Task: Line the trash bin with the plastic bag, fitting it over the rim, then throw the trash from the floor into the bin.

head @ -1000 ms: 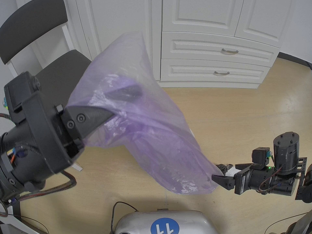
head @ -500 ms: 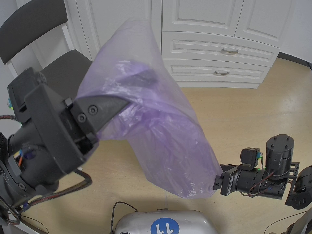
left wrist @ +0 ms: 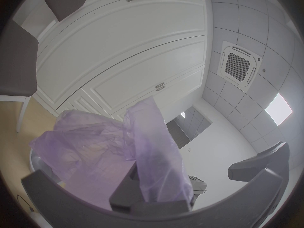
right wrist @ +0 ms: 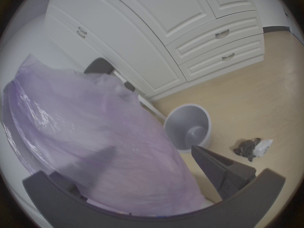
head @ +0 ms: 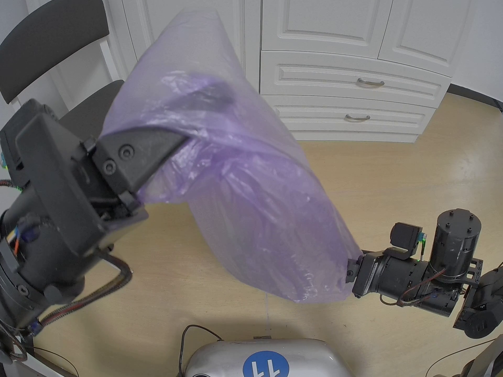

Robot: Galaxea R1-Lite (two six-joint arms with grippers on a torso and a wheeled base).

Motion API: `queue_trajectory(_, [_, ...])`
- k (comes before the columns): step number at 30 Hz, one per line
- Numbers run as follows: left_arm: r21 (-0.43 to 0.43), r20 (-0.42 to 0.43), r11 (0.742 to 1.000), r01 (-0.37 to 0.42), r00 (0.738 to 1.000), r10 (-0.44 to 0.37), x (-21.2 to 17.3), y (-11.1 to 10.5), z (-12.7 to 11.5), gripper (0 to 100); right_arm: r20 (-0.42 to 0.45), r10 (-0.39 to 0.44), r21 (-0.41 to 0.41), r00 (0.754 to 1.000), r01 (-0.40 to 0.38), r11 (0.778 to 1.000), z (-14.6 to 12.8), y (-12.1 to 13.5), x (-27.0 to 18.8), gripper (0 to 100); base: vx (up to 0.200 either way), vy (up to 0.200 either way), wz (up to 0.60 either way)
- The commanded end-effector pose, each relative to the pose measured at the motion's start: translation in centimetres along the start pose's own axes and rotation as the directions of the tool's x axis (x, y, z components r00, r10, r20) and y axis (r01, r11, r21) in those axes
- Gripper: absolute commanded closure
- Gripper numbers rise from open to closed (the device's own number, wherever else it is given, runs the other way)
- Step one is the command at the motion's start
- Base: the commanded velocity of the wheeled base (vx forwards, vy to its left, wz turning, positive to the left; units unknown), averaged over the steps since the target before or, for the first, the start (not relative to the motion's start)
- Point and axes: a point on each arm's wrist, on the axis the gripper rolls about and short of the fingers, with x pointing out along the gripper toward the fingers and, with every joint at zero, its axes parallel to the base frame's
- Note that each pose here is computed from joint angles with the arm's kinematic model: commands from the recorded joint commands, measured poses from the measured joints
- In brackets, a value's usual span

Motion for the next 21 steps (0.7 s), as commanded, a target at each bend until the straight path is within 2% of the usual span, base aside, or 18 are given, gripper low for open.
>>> queue_trajectory(1, [0.003, 0.033, 1.0, 0.009, 0.999, -0.009, -0.2, -0.3, 0.6, 100, 0.011, -0.002, 0.021, 1.0, 0.001, 1.0, -0.8, -0.4, 1.0, 0, 0.0, 0.0, 0.0])
queue_trajectory(2, [0.003, 0.033, 1.0, 0.009, 0.999, -0.009, -0.2, -0.3, 0.6, 100, 0.011, -0.002, 0.021, 1.0, 0.001, 1.0, -0.8, -0.4, 1.0, 0, 0.0, 0.0, 0.0])
queue_trajectory(9, [0.006, 0.087, 1.0, 0.016, 0.996, -0.017, -0.4, -0.7, 1.3, 100, 0.154, 0.013, 0.044, 0.988, -0.02, 0.999, -0.6, -0.4, 2.0, 0, 0.0, 0.0, 0.0])
queue_trajectory(21, [0.006, 0.105, 1.0, 0.028, 0.994, -0.029, -0.8, -1.0, 1.8, 100, 0.151, 0.008, 0.047, 0.988, -0.015, 0.999, -0.9, -0.6, 2.2, 0, 0.0, 0.0, 0.0])
